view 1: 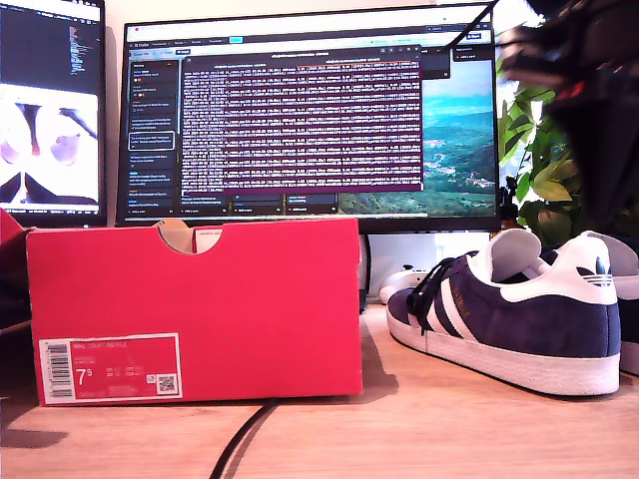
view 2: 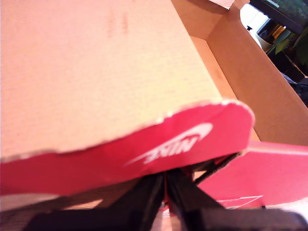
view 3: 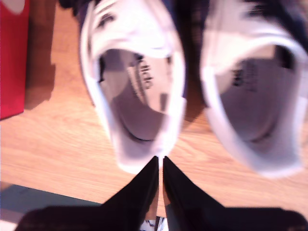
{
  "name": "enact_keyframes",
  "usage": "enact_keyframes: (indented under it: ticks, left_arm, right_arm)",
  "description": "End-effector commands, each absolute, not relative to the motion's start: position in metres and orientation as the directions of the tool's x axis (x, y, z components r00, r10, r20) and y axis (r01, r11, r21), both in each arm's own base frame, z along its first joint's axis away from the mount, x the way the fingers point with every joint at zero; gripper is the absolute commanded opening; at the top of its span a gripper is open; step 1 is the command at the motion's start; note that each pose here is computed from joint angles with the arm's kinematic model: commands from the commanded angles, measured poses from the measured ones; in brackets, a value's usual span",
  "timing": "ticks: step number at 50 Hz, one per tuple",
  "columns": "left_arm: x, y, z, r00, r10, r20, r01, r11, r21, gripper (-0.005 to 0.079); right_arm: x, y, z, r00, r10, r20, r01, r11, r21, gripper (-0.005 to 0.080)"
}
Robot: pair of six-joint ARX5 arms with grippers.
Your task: Pack the blue shoes by picking the first shoe and placing it inside the red shoebox, left side, then picking and rotating the second shoe and placing it in the shoebox
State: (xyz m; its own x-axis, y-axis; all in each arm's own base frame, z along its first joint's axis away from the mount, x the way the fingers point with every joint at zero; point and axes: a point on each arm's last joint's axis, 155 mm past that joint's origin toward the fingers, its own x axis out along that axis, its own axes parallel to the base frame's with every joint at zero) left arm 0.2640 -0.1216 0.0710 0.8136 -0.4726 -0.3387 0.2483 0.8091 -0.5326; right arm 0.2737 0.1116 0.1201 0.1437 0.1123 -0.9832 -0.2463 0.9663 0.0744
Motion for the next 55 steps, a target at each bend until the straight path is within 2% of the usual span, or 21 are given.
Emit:
enact_keyframes:
  ticks: [1, 8, 16, 19, 34, 55]
  left_arm:
    - [0.257, -0.121, 0.06, 0.805, -0.474, -0.357, 0.241, 0.811, -0.534, -0.0021]
    - [0.257, -0.12, 0.06, 0.805, -0.472, -0.358, 0.239, 0.812, -0.533, -0.0021]
    - [0.257, -0.12, 0.06, 0.806, -0.472, -0.358, 0.239, 0.812, -0.533, -0.0021]
    - [0.258, -0.12, 0.06, 0.806, -0.472, -0.358, 0.239, 0.812, -0.533, -0.0021]
    - [0.257, -0.12, 0.06, 0.805, -0.472, -0.359, 0.243, 0.814, -0.527, -0.0021]
    - [0.255, -0.12, 0.054, 0.795, -0.469, -0.384, 0.228, 0.819, -0.527, -0.0021]
  right_arm:
    - [0.28, 0.118, 0.123, 0.158, 0.115, -0.981, -0.264, 0.962, 0.07, -0.0008]
    - [0.285, 0.128, 0.121, 0.153, 0.117, -0.981, -0.287, 0.955, 0.07, 0.0087]
    - [0.292, 0.138, 0.117, 0.16, 0.125, -0.979, -0.317, 0.946, 0.069, 0.0414]
    - [0.293, 0.141, 0.113, 0.153, 0.124, -0.98, -0.325, 0.943, 0.068, 0.0472]
    - [0.29, 0.154, 0.088, 0.085, 0.099, -0.991, -0.379, 0.923, 0.06, 0.0484]
    - [0.299, 0.164, 0.059, 0.051, 0.083, -0.995, -0.455, 0.889, 0.051, 0.048]
